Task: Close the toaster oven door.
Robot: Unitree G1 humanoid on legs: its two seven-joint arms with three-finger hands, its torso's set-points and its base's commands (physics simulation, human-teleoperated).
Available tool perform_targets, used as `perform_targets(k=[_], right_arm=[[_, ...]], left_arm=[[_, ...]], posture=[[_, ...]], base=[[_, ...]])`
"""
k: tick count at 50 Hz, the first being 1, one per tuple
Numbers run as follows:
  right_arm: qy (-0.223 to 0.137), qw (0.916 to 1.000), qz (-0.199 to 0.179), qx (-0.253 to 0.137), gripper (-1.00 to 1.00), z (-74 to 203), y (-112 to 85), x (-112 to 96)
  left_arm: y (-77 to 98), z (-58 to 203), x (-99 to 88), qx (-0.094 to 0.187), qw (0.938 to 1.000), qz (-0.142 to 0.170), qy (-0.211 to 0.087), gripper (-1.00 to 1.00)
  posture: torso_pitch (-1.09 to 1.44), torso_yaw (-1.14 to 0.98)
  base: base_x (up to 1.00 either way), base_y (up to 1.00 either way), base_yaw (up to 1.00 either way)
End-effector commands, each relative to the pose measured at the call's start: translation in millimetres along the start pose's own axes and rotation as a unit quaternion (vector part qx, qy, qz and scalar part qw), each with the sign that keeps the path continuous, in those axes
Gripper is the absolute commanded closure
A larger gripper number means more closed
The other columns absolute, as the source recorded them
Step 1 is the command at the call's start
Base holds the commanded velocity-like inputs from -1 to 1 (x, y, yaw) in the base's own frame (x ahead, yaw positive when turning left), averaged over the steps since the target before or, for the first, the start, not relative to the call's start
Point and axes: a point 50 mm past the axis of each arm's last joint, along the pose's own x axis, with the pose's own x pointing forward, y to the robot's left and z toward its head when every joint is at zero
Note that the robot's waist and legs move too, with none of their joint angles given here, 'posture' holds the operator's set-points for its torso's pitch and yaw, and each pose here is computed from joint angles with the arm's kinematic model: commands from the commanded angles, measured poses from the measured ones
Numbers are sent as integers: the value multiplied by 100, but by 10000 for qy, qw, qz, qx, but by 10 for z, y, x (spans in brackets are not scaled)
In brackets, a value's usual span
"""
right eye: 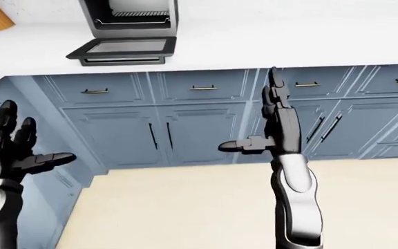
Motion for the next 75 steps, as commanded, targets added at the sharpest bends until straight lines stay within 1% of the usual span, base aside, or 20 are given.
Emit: perform_targets(k=[1, 4, 5, 11, 12, 16, 18, 26, 28, 45, 56, 75], right_arm=[[-335, 9994, 107, 66, -100, 168, 5, 34], [-434, 9990, 90, 77, -100, 242, -52, 69], [-560, 9984, 43, 75, -100, 292, -70, 76], [-598, 9982, 39, 21, -100, 336, -105, 108], [-608, 9981, 17, 14, -100, 353, -118, 122], [-653, 9979, -43, 3, -100, 406, -153, 146], [-665, 9978, -60, -2, -100, 429, -163, 153], [-717, 9974, -22, -27, -100, 462, -156, 152], [-732, 9973, -26, -25, -100, 476, -164, 152], [-737, 9973, -41, -8, -100, 481, -175, 139], [-735, 9973, -47, 26, -100, 490, -176, 142], [-754, 9971, -43, 59, -100, 528, -168, 141]], left_arm=[[22, 237, 48, -4, 9989, 12, -466, -100], [152, 355, 60, 83, 9979, 175, -619, -100], [175, 347, 64, 94, 9977, 219, -630, -100], [284, 445, 76, 87, 9967, 375, -711, -100], [333, 489, 90, 120, 9958, 471, -774, -100], [460, 594, 114, 150, 9942, 626, -857, -100], [492, 634, 116, 153, 9937, 674, -884, -100], [495, 653, 117, 154, 9935, 678, -899, -100], [494, 678, 112, 196, 9931, 678, -936, -100], [514, 646, 114, 226, 9932, 676, -917, -100], [523, 671, 114, 250, 9928, 693, -946, -100], [532, 708, 114, 234, 9925, 706, -968, -100]], posture=[[0, 0], [0, 0], [0, 0], [0, 0], [0, 0], [0, 0], [0, 0], [0, 0], [0, 0], [0, 0], [0, 0], [0, 0]], base=[[0, 0, 0], [0, 0, 0], [0, 0, 0], [0, 0, 0], [0, 6, 0], [0, 8, 0], [8, 24, 0], [21, 29, 0], [29, 33, 0], [29, 24, 0], [29, 14, 0], [30, 16, 0]])
